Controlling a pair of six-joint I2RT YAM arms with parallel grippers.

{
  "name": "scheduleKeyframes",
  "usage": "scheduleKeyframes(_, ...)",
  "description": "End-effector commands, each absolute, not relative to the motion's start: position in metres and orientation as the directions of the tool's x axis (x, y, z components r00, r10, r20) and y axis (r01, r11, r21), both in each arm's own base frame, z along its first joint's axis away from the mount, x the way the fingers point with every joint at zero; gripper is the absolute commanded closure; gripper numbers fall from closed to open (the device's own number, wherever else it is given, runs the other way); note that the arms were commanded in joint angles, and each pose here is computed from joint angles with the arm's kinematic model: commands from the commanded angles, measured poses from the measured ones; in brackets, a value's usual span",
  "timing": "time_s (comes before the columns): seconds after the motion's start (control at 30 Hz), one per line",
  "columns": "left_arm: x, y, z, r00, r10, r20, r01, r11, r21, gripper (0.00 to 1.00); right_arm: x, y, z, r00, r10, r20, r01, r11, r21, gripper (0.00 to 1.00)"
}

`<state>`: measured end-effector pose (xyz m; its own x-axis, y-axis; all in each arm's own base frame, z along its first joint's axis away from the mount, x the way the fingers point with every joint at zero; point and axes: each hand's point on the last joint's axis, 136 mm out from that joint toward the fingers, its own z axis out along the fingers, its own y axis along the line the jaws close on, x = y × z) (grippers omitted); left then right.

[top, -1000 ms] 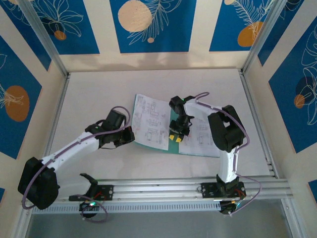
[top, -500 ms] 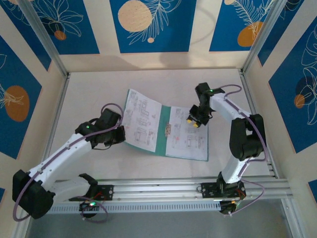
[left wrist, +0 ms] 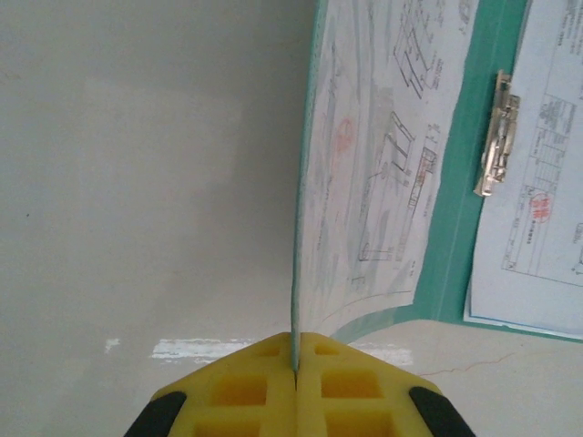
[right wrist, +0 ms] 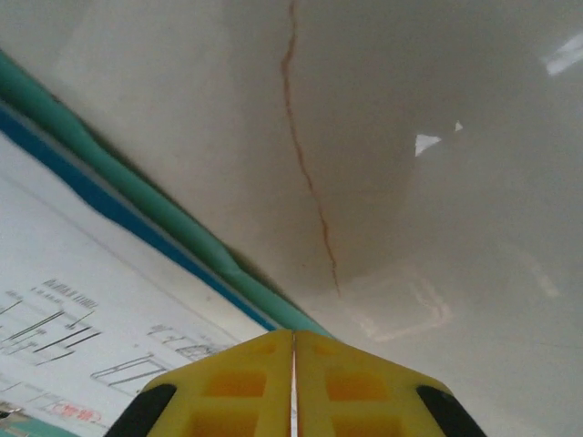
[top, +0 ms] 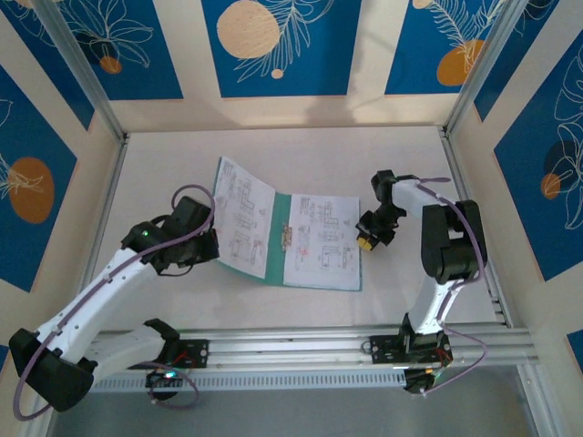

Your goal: Put the files into the folder

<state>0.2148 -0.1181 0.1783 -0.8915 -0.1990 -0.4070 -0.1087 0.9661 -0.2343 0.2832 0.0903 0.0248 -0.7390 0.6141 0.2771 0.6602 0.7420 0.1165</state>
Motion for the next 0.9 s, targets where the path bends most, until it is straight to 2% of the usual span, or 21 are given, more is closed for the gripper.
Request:
scheduleKeyframes(0.0, 0.220, -0.121, 0.193, -0.883, -0.161, -0.442, -0.065, 0.972, -0.224, 1.00, 0.274, 0.094, 0.015, -0.723, 0.615, 0.313, 0.666, 0.741, 0.083, 0.90)
scheduleKeyframes(0.23, 0.229, -0.154, 0.212, -0.878, -0.109, -0.466, 0.061, 0.940, -0.335, 1.00, 0.266, 0.099, 0.003, -0.722, 0.600, 0.345, 0.655, 0.753, 0.059, 0.93)
scheduleKeyframes(0.33, 0.230, -0.170, 0.224, -0.870, -0.081, -0.487, 0.130, 0.914, -0.384, 0.96, 0.266, 0.099, 0.003, -0.726, 0.598, 0.341, 0.649, 0.759, 0.053, 0.93)
scheduleKeyframes(0.57, 0.222, -0.213, 0.247, -0.869, -0.020, -0.494, 0.276, 0.810, -0.518, 0.94, 0.269, 0.100, 0.003, -0.727, 0.595, 0.343, 0.646, 0.762, 0.048, 0.94)
scheduleKeyframes(0.87, 0.204, -0.274, 0.250, -0.876, 0.108, -0.471, 0.416, 0.666, -0.620, 0.95, 0.282, 0.105, 0.004, -0.736, 0.579, 0.351, 0.636, 0.769, 0.066, 0.95)
